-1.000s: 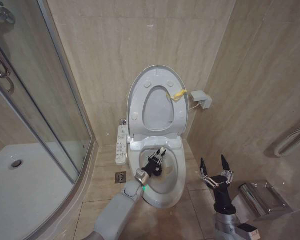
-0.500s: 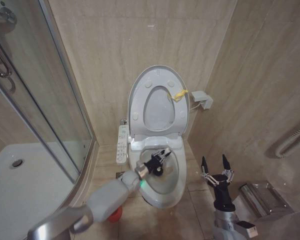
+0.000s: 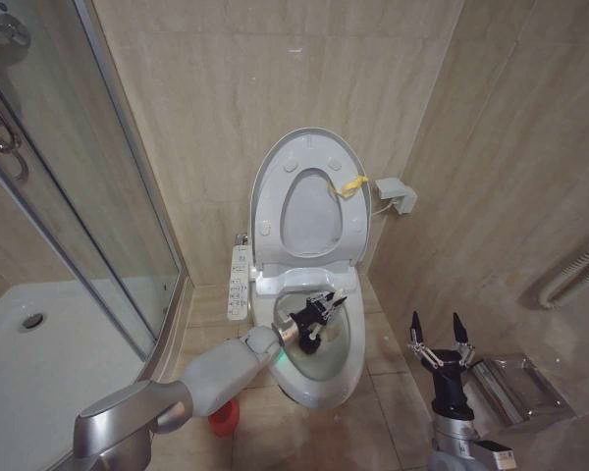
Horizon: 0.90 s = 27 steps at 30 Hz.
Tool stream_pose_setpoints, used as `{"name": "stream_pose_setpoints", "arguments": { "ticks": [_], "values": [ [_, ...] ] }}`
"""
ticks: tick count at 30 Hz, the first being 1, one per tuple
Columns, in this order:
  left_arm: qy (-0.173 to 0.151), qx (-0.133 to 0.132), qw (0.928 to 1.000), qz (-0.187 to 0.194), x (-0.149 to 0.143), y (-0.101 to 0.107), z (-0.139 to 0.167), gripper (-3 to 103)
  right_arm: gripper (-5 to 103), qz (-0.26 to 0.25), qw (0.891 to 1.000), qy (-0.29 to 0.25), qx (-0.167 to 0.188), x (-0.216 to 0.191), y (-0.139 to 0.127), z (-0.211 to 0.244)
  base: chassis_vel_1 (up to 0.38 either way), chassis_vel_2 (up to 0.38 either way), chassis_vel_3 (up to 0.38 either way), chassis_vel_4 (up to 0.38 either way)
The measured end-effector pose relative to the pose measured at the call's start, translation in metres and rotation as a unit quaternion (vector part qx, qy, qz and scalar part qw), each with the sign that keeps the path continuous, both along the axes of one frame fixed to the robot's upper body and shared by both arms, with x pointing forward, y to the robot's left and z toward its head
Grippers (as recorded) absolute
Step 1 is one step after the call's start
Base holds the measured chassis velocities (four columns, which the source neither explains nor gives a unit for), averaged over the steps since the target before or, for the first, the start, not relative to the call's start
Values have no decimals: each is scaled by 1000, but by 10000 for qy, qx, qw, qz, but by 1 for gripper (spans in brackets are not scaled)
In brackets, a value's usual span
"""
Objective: Open the toilet lid, clean the toilet bowl with a toilet brush, close the toilet lid, and flush.
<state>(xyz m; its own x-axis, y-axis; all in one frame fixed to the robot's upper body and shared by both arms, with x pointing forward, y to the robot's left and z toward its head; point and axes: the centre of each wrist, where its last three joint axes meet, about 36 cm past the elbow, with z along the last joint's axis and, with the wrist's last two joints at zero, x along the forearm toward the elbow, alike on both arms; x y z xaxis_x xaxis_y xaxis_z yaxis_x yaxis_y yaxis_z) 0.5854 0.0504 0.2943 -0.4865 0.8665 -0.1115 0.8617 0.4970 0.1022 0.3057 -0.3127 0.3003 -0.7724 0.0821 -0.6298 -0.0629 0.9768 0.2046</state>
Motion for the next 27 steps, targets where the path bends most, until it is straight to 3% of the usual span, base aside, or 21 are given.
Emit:
{"name": "stream_pose_setpoints", "arguments": {
  "ticks": [5,10,13,16,19,22,24,27],
  "values": [
    [-154,-299,9994,-20,3,-20,17,21,100,-98,9999,1,30,0,2,3,0,0,0,0],
    [-129,-2,9999,60,10,-1,-4,21,100,-30,10000,-25,6,2,8,3,0,0,0,0],
    [-148,11,9999,19,11,2,-4,21,100,27,10000,-80,-27,4,9,6,0,0,0,0],
    [-287,-374,9988,-126,10,-19,20,21,100,28,9999,-144,-74,5,4,11,0,0,0,0],
    [-398,-499,9978,-190,12,-30,28,21,100,17,9998,-157,-96,4,0,14,0,0,0,0],
    [-406,-429,9981,-171,14,-29,22,21,100,41,9998,-161,-119,2,-2,15,0,0,0,0],
    [-374,-213,9990,-154,14,-18,9,21,100,113,9996,-185,-177,1,-6,15,0,0,0,0],
    [-354,-198,9990,-183,12,-15,7,21,100,124,9995,-195,-198,0,-7,16,0,0,0,0]
  ]
}}
